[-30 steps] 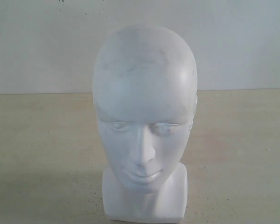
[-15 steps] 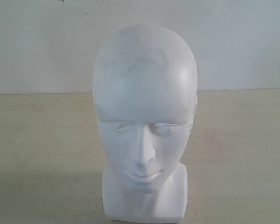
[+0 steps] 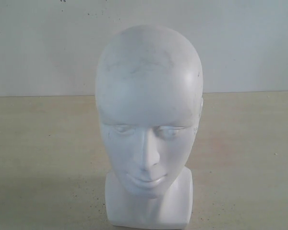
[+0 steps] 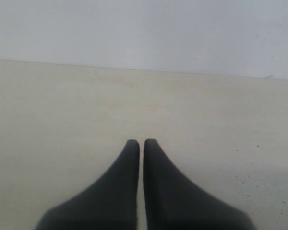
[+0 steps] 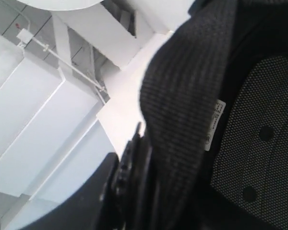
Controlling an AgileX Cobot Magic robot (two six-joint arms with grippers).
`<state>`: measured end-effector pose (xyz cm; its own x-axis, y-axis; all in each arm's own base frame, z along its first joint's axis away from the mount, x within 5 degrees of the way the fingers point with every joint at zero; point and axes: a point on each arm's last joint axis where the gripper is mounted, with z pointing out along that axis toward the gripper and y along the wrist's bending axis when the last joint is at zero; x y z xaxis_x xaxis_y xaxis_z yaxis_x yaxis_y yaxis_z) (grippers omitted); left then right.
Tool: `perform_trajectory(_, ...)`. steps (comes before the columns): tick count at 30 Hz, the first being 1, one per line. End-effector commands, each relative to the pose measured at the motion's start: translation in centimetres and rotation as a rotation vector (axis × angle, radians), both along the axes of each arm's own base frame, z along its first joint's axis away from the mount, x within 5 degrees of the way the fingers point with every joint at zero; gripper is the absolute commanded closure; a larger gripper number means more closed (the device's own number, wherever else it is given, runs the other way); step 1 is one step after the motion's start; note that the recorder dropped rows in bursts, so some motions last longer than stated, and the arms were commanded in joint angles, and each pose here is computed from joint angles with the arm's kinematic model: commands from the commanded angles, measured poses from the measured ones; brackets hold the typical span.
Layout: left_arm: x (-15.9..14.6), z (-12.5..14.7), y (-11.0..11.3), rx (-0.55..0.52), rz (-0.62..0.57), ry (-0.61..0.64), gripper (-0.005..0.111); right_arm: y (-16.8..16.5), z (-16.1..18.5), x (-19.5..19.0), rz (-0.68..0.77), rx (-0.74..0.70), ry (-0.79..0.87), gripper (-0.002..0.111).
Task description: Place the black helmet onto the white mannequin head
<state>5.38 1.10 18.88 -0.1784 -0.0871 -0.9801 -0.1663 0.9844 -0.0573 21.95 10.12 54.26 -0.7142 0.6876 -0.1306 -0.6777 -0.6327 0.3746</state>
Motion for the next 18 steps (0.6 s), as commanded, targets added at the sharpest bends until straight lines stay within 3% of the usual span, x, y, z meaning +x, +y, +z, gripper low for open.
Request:
perform_trajectory(1,0.0,-0.1,0.0,0.006,0.003,0.0,0.102,0.8,-1.3,2.1,0.003,-0.021,-0.002,0.109)
perform_trajectory(9,0.0,-0.1,0.0,0.006,0.003,0.0,0.102,7.2,-4.8,3.5,0.175,-0.124,0.077,0.109)
perform_trajectory(18,0.0,-0.1,0.0,0.006,0.003,0.0,0.102,7.0,-8.0,0.5,0.209,-0.217,0.149,0.109)
